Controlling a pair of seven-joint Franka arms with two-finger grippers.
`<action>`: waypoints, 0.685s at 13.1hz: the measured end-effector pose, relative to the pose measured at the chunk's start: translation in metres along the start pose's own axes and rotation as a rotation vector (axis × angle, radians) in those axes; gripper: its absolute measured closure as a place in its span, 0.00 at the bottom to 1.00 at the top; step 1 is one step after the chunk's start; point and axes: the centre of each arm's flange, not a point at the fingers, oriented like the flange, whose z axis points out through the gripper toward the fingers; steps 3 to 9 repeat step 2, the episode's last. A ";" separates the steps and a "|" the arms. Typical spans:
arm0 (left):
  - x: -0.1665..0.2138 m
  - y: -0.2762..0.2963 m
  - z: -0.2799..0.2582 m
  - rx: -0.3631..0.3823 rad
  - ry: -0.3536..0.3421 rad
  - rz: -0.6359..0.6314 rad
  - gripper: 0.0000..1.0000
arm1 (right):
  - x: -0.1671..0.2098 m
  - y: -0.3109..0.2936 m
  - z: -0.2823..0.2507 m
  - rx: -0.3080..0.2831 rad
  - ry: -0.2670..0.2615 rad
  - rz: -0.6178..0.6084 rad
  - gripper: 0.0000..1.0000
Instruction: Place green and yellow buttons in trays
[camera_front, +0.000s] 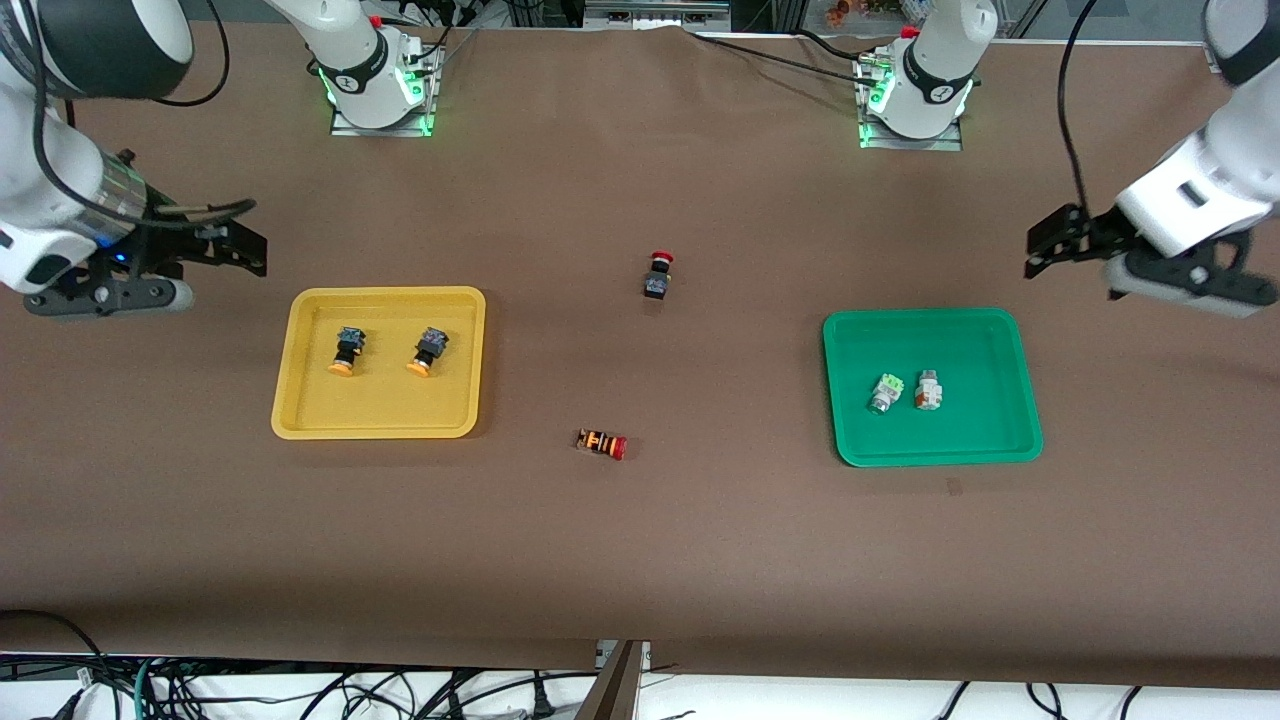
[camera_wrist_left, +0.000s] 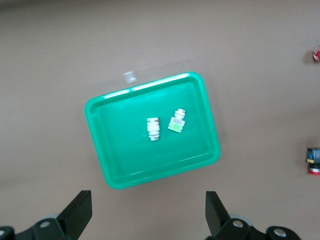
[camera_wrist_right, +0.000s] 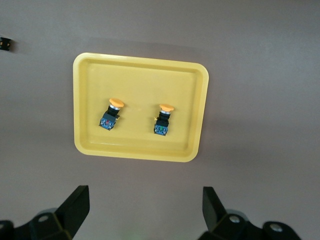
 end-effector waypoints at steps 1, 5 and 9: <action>-0.010 -0.009 -0.012 0.005 0.004 -0.031 0.00 | -0.007 -0.001 -0.009 -0.001 0.000 -0.001 0.00; -0.016 -0.018 -0.020 0.006 0.007 -0.050 0.00 | -0.014 0.001 -0.020 -0.001 0.013 0.002 0.00; -0.016 -0.018 -0.020 0.006 0.007 -0.050 0.00 | -0.014 0.001 -0.020 -0.001 0.013 0.002 0.00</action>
